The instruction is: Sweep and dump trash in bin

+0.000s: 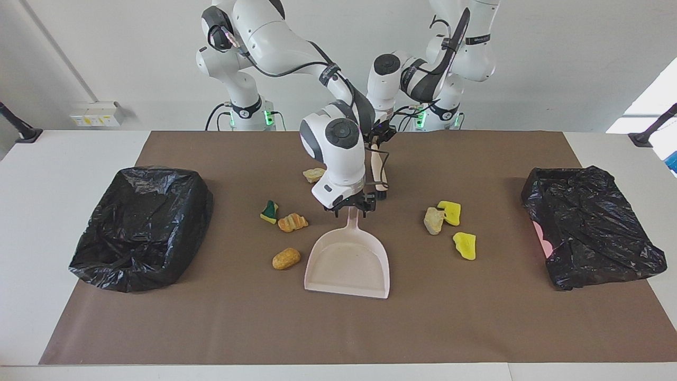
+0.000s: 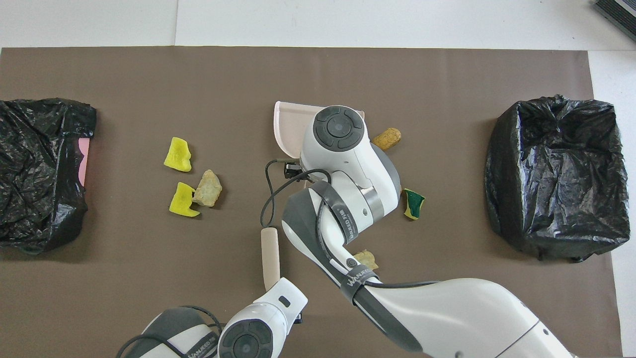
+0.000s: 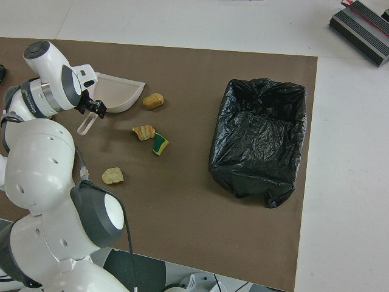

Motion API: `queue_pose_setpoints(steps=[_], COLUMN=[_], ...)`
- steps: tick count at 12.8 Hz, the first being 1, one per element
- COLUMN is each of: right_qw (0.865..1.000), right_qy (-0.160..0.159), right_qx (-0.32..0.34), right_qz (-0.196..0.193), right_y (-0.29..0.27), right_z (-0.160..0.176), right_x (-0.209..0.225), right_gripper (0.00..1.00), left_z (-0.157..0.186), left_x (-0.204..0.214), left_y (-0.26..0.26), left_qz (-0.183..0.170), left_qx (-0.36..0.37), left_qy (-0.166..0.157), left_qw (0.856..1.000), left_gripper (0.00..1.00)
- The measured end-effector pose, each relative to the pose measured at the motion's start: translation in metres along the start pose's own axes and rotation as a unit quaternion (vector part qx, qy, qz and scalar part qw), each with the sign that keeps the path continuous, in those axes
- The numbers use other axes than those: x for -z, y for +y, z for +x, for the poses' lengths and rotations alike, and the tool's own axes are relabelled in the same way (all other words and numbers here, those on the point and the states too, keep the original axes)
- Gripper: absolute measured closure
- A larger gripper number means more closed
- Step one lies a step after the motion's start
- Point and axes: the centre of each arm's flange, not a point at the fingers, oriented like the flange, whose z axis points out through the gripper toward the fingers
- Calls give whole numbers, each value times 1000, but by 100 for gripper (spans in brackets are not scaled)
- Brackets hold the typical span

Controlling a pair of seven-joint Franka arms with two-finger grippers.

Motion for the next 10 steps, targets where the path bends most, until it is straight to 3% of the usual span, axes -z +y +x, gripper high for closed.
queue_pose_setpoints(steps=[4,5,8,10], right_qw=[1000,1000,1000,999], right_qy=[-9,-10,-3,0], right_qx=[4,5,16,24], right_qz=[-8,-10,-24,-27], right_y=[-2,-2,-3,-10], right_z=[-7,-7,-9,-14], right_x=[-12,-14,-15,-14], right_gripper=[28,33,69,69], left_z=[14,23,55,70], left_x=[18,30,79,112], left_y=[-18,-29,-87,-130], left_qz=[23,26,20,12], left_qx=[-5,-6,-5,10], left_qy=[-34,-43,-64,-71], left_qw=[999,999,998,997], left_gripper=[74,74,74,74])
